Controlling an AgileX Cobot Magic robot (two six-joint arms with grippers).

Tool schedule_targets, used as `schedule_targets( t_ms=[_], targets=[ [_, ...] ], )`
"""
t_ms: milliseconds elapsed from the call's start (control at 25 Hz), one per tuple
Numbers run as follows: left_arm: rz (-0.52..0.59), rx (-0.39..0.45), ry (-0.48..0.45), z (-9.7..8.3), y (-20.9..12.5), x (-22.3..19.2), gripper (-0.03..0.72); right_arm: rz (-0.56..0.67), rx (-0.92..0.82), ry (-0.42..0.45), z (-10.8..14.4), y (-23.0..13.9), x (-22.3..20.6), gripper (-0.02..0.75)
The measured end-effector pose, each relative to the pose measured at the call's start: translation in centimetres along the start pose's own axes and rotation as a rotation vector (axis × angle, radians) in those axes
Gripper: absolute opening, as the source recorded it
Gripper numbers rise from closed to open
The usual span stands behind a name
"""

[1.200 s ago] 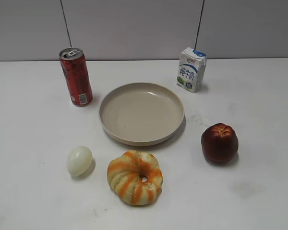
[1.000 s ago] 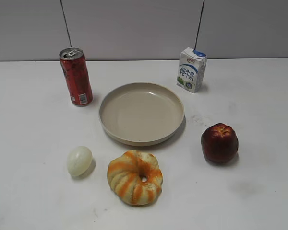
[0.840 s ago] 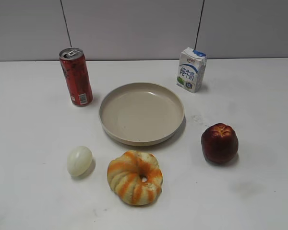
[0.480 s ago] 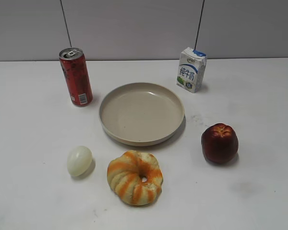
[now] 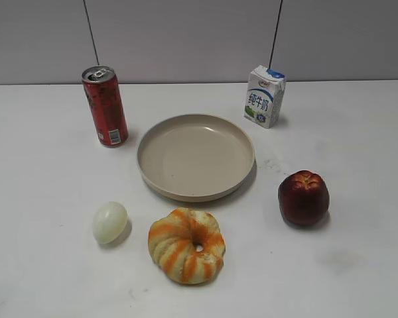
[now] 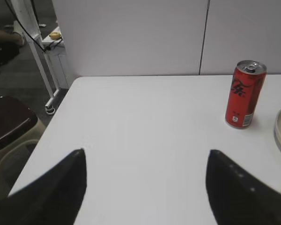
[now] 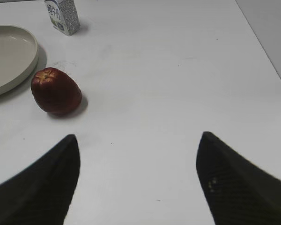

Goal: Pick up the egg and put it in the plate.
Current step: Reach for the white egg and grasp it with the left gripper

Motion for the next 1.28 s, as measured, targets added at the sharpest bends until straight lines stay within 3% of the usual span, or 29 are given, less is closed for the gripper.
schedule_targets(
  t_ms=[160,280,440,680,840,1040,1280],
  targets=[
    [0.123,0.048,-0.084,-1.0,-0.1,-3.3,0.637,0.0,0.0,0.0,0.0,0.0,0.0,0.585],
    [0.222,0.09,-0.185,-2.7,-0.2,-5.6,0.641,0.0,0.0,0.0,0.0,0.0,0.0,0.585],
    [0.36,0.087,-0.324,-5.1,0.1,-8.6,0.642,0.0,0.0,0.0,0.0,0.0,0.0,0.585],
    [0.541,-0.004,-0.511,-9.5,1.1,-12.1,0.633,0.0,0.0,0.0,0.0,0.0,0.0,0.585],
    [0.621,-0.089,-0.622,-13.6,1.2,-14.1,0.629,0.0,0.0,0.0,0.0,0.0,0.0,0.585],
    [0.762,-0.17,-0.708,-18.2,-1.6,-16.5,0.622,0.0,0.0,0.0,0.0,0.0,0.0,0.585],
    [0.882,-0.218,-0.736,-21.8,-6.1,-19.1,0.613,0.0,0.0,0.0,0.0,0.0,0.0,0.585]
  ],
)
Point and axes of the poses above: a point on each arm's last joint axis where the gripper is mounted, x pointing back along that axis away from the gripper, z along the wrist's bending axis when the last joint is at zero, y = z × x, the point moved 10 cm from there along -x, pointing out along that axis toward the gripper, and after that the axes turned 11 degrees about -x, right-handed, at the moved point
